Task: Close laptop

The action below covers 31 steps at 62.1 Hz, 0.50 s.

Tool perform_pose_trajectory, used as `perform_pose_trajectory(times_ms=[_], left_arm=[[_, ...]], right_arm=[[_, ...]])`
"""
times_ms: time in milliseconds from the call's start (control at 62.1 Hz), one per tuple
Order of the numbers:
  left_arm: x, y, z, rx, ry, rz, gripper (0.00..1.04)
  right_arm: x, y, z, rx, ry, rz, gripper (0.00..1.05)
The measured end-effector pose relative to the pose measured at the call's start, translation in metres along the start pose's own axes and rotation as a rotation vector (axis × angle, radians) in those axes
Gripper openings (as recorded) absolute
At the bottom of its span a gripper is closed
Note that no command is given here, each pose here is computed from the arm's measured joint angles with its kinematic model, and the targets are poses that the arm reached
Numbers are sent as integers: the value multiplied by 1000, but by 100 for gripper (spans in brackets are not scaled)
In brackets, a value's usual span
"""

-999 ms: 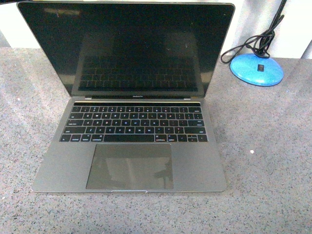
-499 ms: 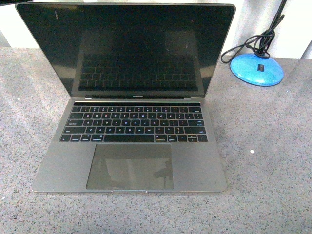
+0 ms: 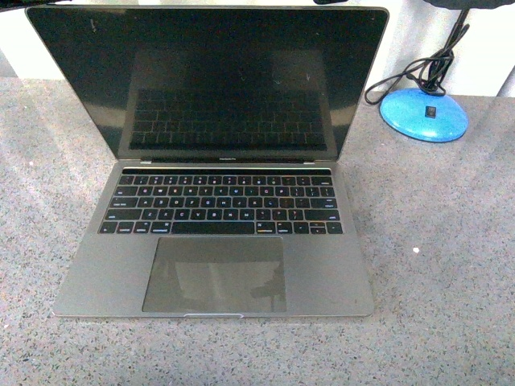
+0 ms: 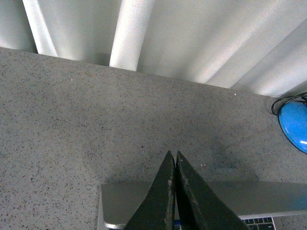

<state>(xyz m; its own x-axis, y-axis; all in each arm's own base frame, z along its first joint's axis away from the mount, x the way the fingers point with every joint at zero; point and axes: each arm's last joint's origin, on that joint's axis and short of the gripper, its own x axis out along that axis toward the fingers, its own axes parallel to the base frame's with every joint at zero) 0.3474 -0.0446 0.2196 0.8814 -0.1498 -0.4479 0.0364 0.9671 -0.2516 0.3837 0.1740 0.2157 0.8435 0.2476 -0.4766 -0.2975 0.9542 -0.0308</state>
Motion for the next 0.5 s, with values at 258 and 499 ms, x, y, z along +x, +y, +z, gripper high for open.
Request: perform_pose_trajectory(times_ms=[258,499], left_arm=[[0,0,-1,-3,16,-6,4],[0,1,-3,-8,38,-5,4]], right_arm=[[-2,-1,-5,30,15,-9,1],[-3,-3,-8,55,35,-28,1]])
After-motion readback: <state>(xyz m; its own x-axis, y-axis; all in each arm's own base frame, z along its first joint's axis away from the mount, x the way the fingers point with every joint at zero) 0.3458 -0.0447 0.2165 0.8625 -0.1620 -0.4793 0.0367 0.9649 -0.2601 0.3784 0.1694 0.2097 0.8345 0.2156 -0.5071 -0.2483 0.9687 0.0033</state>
